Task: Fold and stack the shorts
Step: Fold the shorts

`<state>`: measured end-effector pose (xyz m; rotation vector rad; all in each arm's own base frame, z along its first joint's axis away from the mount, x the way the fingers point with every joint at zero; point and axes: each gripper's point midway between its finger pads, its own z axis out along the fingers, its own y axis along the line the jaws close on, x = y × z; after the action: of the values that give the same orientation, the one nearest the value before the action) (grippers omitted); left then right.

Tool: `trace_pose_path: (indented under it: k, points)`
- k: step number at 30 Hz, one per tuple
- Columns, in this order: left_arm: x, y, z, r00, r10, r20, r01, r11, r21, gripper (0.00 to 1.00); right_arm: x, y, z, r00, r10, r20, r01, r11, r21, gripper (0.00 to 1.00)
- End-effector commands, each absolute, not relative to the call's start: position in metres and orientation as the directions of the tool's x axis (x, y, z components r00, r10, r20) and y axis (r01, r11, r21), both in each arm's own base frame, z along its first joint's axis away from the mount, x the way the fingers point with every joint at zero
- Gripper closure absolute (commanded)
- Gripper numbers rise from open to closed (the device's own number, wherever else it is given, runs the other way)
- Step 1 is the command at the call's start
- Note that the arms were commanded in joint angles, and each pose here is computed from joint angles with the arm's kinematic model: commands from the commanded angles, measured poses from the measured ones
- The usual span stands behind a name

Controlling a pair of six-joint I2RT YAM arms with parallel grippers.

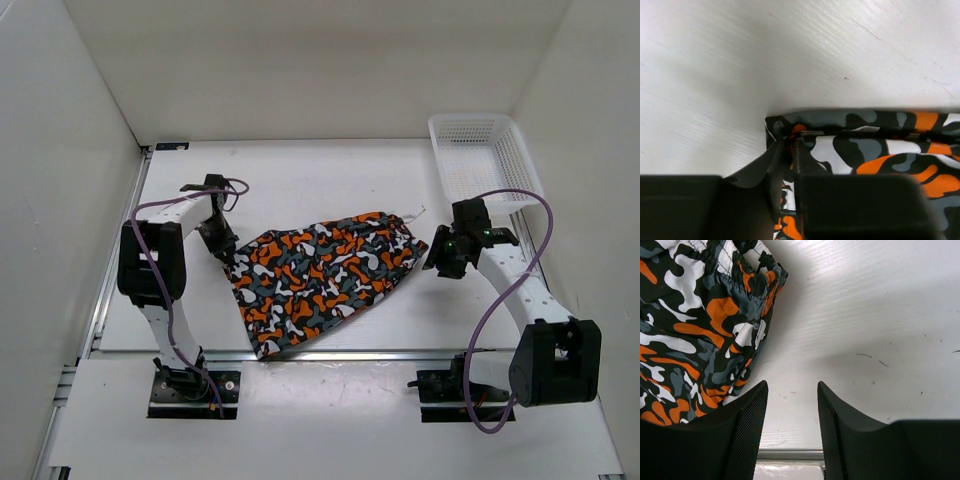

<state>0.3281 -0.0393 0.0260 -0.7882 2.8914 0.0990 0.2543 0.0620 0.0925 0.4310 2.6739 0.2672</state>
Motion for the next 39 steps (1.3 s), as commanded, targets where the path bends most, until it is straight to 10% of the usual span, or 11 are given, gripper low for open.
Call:
trace_pose_path:
  k: [1,13,18,20,22,39]
  points:
    - [0.331,-0.032,0.038,-0.845,-0.498,-0.194,-0.511,0.860,0.018,0.89,0.256,0.062,0.092,-0.869,0.327,-0.373,0.244,0.937,0.251,0.51]
    - [0.368,0.026,0.070,-0.777,-0.551,-0.305,-0.600,0.794,0.094,0.89,0.264,0.085,0.080,-0.893,0.334,-0.301,0.225,0.911,0.346,0.43]
    - [0.362,0.035,0.081,-0.757,-0.592,-0.277,-0.629,0.775,0.062,0.64,0.272,0.096,0.080,-0.899,0.336,-0.282,0.209,0.894,0.397,0.37]
    - [0.354,0.035,0.087,-0.749,-0.600,-0.279,-0.634,0.772,0.042,0.18,0.283,0.104,0.085,-0.897,0.346,-0.274,0.199,0.872,0.448,0.35]
    - [0.349,0.036,0.101,-0.729,-0.615,-0.301,-0.647,0.763,0.008,0.00,0.292,0.111,0.091,-0.894,0.348,-0.282,0.179,0.854,0.489,0.32]
    - [0.303,0.013,0.144,-0.717,-0.604,-0.348,-0.600,0.789,-0.136,0.02,0.351,0.166,0.048,-0.904,0.407,-0.129,0.235,0.726,0.646,0.35]
